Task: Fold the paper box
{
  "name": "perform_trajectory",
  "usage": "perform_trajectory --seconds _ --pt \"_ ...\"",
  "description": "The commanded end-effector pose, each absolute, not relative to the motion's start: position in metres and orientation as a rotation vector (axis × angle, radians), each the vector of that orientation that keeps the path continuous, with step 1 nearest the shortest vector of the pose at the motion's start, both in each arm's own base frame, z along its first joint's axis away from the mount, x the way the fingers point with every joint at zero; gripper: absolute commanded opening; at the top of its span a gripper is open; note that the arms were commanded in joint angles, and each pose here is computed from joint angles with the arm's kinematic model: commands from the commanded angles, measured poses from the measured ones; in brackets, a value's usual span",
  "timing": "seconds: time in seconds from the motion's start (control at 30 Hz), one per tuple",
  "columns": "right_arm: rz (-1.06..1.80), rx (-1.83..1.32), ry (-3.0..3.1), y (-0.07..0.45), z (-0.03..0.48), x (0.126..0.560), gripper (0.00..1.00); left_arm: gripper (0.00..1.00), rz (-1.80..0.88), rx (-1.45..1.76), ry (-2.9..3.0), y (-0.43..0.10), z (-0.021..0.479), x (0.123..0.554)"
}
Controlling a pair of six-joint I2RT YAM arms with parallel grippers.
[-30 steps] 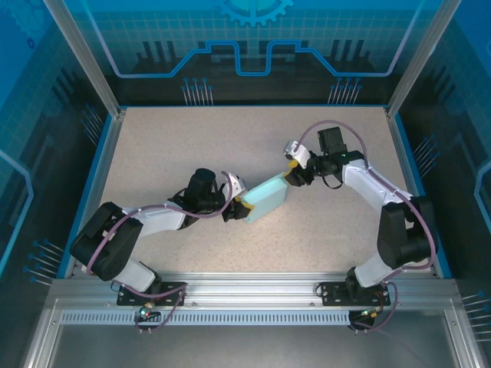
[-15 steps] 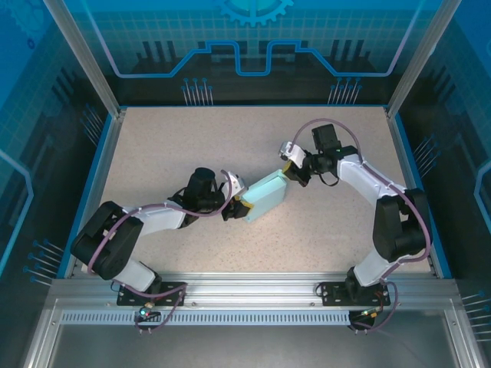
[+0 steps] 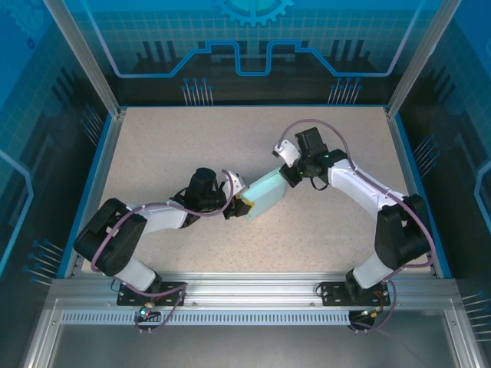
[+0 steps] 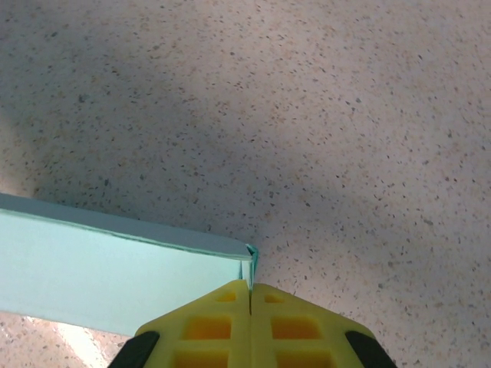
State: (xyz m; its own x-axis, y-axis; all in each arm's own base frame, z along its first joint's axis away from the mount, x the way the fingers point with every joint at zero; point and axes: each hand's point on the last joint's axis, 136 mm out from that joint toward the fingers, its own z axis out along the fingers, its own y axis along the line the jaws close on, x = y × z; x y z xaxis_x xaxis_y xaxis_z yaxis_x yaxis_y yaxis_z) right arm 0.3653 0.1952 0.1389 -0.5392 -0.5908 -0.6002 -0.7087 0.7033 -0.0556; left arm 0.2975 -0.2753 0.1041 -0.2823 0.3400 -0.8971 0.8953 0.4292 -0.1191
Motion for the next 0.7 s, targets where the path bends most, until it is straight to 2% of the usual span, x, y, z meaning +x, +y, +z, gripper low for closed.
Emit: perform_trajectory --seconds 0.0,0.4,0.67 --pt "0.224 -0.936 2.416 0.19 0.126 0.349 0.0 0.3 -0.788 1.027 1.802 -0.276 0.111 0.309" --pt "0.186 -0.895 2.377 0.184 0.114 0.344 0.0 0.31 -0.78 1.016 1.8 -0.276 0.11 0.31" --pt "0.195 -0.758 2.387 0.185 0.12 0.338 0.0 0.31 -0.761 0.992 1.82 -0.274 0.106 0.316"
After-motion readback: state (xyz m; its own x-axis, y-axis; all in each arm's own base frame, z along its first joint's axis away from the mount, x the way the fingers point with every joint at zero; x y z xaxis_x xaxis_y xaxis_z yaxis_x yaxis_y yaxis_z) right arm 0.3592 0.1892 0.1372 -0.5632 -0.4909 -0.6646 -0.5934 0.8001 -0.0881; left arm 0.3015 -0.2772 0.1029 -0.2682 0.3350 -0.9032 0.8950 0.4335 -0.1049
